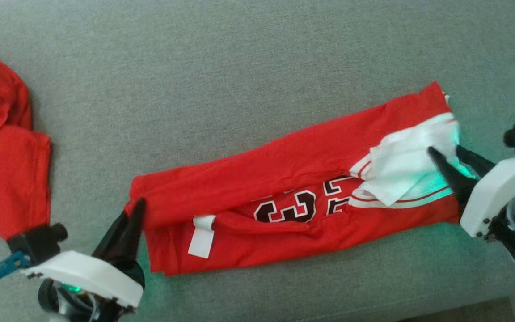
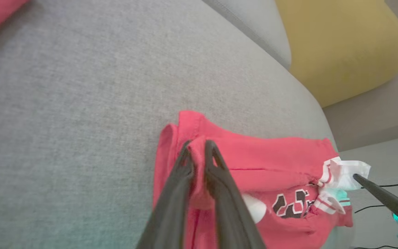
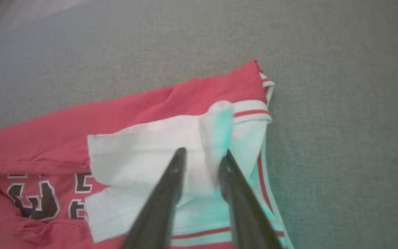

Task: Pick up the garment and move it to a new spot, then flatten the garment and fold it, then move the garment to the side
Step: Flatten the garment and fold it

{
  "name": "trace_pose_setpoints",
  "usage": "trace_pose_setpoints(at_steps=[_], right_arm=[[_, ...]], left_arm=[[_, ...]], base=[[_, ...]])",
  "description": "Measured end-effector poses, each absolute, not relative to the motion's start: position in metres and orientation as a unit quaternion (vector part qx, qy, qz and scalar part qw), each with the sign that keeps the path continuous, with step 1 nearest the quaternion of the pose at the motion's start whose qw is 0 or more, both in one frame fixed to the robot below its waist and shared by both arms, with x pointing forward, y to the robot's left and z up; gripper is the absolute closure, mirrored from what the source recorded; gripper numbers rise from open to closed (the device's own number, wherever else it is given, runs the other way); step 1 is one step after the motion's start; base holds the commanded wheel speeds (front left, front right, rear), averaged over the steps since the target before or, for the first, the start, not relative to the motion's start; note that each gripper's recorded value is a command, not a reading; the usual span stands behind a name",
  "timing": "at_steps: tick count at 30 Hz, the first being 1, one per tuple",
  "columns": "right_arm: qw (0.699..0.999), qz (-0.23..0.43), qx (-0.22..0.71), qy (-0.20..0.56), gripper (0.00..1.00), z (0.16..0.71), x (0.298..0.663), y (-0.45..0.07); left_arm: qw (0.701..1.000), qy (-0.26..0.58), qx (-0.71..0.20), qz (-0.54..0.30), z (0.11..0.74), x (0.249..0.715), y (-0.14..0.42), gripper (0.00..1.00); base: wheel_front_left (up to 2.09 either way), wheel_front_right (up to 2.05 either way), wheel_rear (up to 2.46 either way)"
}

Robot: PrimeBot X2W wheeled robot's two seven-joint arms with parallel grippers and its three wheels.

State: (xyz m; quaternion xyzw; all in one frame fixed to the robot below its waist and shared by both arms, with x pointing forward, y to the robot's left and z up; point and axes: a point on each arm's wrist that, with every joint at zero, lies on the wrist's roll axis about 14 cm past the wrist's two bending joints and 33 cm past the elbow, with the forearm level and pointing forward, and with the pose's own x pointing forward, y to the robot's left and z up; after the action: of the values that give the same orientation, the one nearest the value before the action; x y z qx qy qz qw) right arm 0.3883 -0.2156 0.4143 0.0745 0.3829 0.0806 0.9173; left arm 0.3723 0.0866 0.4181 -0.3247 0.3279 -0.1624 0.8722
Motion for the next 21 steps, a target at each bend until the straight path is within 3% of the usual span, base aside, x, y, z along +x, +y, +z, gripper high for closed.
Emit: trace_pose_setpoints(at_steps=[5, 8, 11, 15, 21], right_arm=[[0.911, 0.064, 0.076, 0.401, 0.0, 0.406, 0.387, -0.224], [0.913, 0.036, 0.089, 0.396, 0.0, 0.408, 0.397, -0.236], [0.902, 0.018, 0.08, 0.423, 0.0, 0.394, 0.404, -0.239], [0.866, 0.039, 0.061, 0.494, 0.0, 0.366, 0.386, -0.224], [0.848, 0.05, 0.047, 0.526, 0.0, 0.358, 0.382, -0.223]], left_arm=[[0.893, 0.332, -0.275, -0.129, 0.399, 0.369, 0.103, 0.0], [0.943, 0.218, -0.231, -0.097, 0.421, 0.394, 0.123, 0.0], [0.975, 0.103, -0.186, -0.07, 0.443, 0.412, 0.132, 0.0], [0.978, 0.089, -0.177, -0.063, 0.437, 0.4, 0.122, 0.0], [0.983, 0.075, -0.157, -0.054, 0.438, 0.395, 0.121, 0.0]], base=[[0.0, 0.0, 0.0], [0.0, 0.0, 0.0], [0.0, 0.0, 0.0], [0.0, 0.0, 0.0], [0.0, 0.0, 0.0]])
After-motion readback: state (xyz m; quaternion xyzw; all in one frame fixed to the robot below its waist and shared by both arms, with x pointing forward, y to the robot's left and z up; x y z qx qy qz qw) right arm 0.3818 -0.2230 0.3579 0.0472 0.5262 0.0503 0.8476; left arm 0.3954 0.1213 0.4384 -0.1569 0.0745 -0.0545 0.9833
